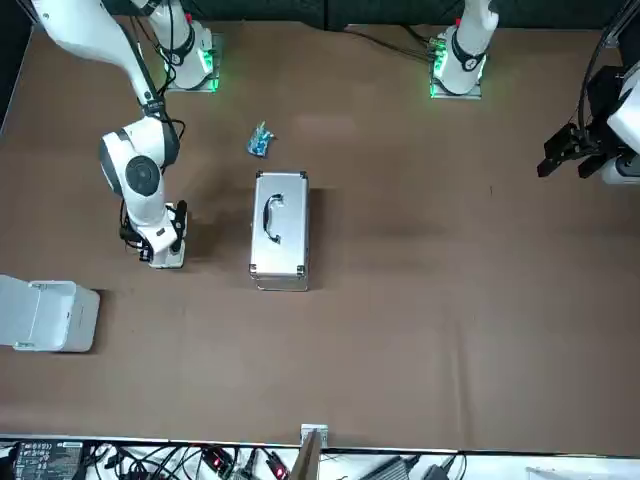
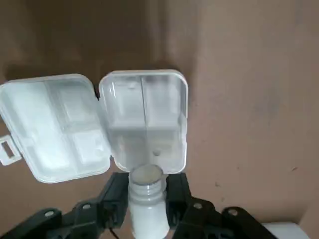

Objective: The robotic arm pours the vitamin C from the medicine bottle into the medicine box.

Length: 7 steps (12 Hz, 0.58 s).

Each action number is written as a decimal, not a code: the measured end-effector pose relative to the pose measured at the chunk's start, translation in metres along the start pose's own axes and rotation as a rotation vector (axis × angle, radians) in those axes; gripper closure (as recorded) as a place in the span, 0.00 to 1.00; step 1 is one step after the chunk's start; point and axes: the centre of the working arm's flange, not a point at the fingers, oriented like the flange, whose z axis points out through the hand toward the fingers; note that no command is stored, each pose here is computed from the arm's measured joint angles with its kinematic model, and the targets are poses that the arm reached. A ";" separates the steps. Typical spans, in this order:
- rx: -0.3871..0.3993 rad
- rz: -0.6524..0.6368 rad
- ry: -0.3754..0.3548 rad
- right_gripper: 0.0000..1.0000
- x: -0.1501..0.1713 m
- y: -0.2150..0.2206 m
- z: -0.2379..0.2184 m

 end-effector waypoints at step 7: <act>0.030 0.142 0.091 0.58 -0.041 0.013 0.005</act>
